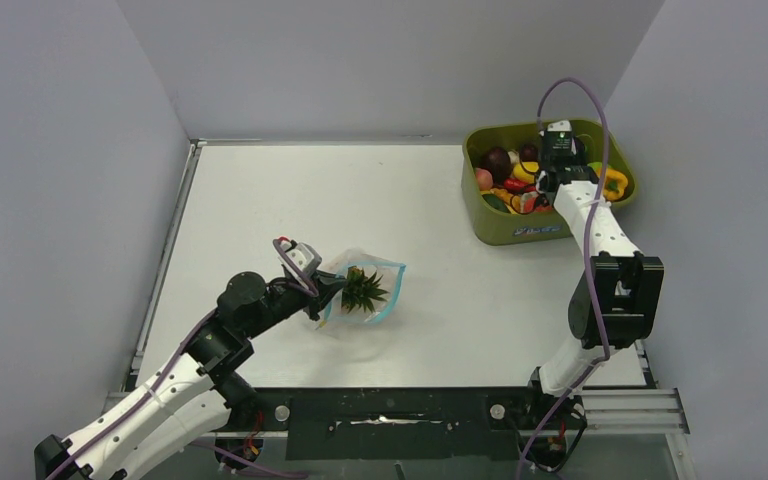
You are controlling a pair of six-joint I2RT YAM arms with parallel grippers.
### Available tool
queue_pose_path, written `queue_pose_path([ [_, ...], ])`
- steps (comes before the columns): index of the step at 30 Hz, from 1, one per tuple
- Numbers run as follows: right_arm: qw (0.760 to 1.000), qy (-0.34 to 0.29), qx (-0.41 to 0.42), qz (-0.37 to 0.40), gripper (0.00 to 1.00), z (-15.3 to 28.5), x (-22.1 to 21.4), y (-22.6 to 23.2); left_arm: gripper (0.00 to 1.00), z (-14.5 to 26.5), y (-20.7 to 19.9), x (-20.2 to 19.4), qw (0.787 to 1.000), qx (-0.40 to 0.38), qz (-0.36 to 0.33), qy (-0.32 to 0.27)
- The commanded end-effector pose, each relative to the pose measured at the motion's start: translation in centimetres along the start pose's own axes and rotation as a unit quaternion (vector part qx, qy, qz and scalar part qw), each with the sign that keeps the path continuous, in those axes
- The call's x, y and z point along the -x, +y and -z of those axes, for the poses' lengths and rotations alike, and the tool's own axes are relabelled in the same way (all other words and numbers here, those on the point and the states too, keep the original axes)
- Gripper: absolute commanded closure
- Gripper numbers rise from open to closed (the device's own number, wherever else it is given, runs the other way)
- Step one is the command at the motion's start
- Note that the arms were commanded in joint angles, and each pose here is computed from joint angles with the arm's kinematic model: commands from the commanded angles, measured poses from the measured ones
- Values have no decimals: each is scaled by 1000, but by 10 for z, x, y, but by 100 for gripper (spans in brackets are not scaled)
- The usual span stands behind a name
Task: Place the food in the zip-top bag and seal the zipper
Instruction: Pick up the fake vegetable from the bin.
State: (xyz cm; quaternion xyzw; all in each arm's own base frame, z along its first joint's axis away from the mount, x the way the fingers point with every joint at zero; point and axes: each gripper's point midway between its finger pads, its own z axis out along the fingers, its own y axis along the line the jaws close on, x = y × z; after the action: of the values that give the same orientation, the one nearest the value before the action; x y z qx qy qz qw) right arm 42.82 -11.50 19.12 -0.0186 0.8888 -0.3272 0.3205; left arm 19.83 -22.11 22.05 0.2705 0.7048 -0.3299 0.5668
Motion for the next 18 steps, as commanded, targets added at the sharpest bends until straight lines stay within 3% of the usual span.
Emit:
queue_pose_path([
  [1, 999, -20, -25, -10, 60, 0, 19, -16, 100, 3, -6, 17, 999, -15, -8, -29],
  [10, 1000, -12, -11, -14, 59, -3, 13, -7, 100, 3, -6, 17, 999, -14, -9, -31],
  [18, 1000, -11, -15, -13, 78, -3, 11, -9, 100, 5, -5, 18, 999, -10, -10, -33],
])
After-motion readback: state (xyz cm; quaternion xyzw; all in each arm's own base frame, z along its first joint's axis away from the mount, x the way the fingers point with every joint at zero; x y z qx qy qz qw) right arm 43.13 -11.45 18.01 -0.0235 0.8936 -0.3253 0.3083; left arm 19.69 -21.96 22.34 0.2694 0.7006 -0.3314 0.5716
